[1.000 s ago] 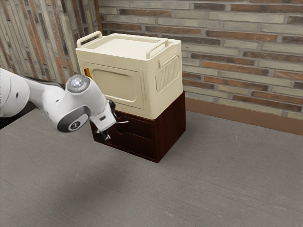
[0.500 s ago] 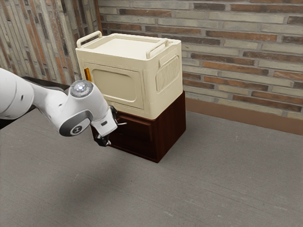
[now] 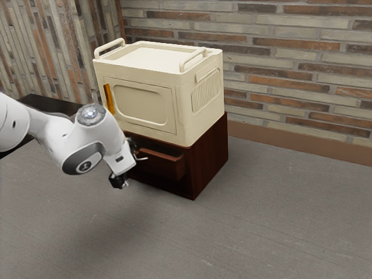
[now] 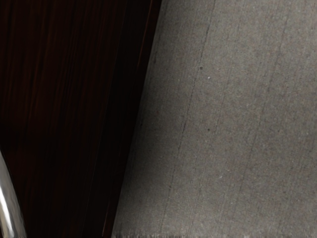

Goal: Pull the drawer handle with one arm to open the drawer

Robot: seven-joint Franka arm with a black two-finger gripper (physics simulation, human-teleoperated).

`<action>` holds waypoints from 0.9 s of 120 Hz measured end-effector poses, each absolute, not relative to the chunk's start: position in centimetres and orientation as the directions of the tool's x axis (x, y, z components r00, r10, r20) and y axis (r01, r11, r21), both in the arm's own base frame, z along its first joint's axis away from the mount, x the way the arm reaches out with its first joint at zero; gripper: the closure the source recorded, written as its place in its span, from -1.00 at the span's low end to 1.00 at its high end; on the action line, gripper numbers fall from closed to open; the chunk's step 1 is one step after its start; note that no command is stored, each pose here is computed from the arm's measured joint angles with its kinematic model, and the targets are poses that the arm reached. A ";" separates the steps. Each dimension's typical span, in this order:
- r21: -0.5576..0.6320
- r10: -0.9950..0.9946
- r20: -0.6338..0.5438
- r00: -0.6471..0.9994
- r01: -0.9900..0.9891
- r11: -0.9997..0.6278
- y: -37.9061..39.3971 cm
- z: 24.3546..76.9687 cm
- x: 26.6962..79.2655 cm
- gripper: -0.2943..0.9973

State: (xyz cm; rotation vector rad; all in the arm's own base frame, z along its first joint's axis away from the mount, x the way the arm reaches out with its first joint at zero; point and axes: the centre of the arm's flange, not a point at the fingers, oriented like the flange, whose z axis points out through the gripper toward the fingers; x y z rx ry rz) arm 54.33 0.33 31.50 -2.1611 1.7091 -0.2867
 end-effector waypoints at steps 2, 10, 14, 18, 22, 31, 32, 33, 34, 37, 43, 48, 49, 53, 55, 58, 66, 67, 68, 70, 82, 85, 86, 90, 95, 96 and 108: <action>-0.405 -0.967 -0.069 0.244 -0.893 -0.197 0.4 31.5 54.2 -0.55; -0.399 -0.966 -0.070 0.250 -0.894 -0.203 0.7 31.3 53.7 -0.55; -0.396 -0.965 -0.070 0.252 -0.895 -0.205 0.8 31.2 53.5 -0.55; -0.394 -0.965 -0.070 0.254 -0.895 -0.207 0.8 31.2 53.2 -0.54; -0.394 -0.964 -0.069 0.255 -0.895 -0.209 0.8 31.3 52.9 -0.54; -0.394 -0.964 -0.066 0.259 -0.894 -0.214 1.0 31.7 52.2 -0.51; -0.394 -0.963 -0.065 0.260 -0.894 -0.214 1.0 31.7 52.1 -0.51; -0.394 -0.963 -0.065 0.260 -0.893 -0.215 1.0 31.7 52.0 -0.50; -0.395 -0.963 -0.064 0.261 -0.893 -0.216 1.0 31.8 51.9 -0.50; -0.394 -0.963 -0.064 0.262 -0.893 -0.217 1.1 31.8 51.7 -0.51; -0.392 -0.962 -0.062 0.264 -0.893 -0.220 1.1 31.8 51.4 -0.52; -0.392 -0.962 -0.061 0.267 -0.893 -0.223 1.1 31.9 51.2 -0.52; -0.391 -0.962 -0.061 0.267 -0.893 -0.223 1.1 31.8 51.1 -0.53; -0.387 -0.961 -0.060 0.269 -0.894 -0.226 1.1 31.7 50.9 -0.55; -0.387 -0.961 -0.059 0.270 -0.894 -0.227 1.1 31.7 50.8 -0.55; -0.386 -0.961 -0.058 0.271 -0.894 -0.229 1.1 31.7 50.6 -0.54; -0.383 -0.960 -0.056 0.275 -0.894 -0.234 1.2 31.7 50.3 -0.55; -0.382 -0.960 -0.056 0.276 -0.894 -0.235 1.2 31.7 50.3 -0.55; -0.382 -0.959 -0.056 0.276 -0.894 -0.235 1.2 31.6 50.3 -0.55; -0.380 -0.959 -0.056 0.277 -0.894 -0.237 1.2 31.6 50.2 -0.55; -0.374 -0.958 -0.053 0.283 -0.895 -0.244 1.2 31.4 49.7 -0.55; -0.372 -0.957 -0.052 0.285 -0.895 -0.246 1.2 31.4 49.5 -0.55; -0.372 -0.957 -0.052 0.285 -0.895 -0.246 1.2 31.4 49.4 -0.55; -0.370 -0.956 -0.052 0.287 -0.895 -0.249 1.2 31.4 49.3 -0.55; -0.368 -0.956 -0.052 0.289 -0.895 -0.251 1.3 31.5 49.1 -0.54; -0.368 -0.956 -0.052 0.290 -0.895 -0.251 1.3 31.5 49.1 -0.54; -0.366 -0.956 -0.051 0.290 -0.896 -0.252 1.0 31.9 48.5 -0.51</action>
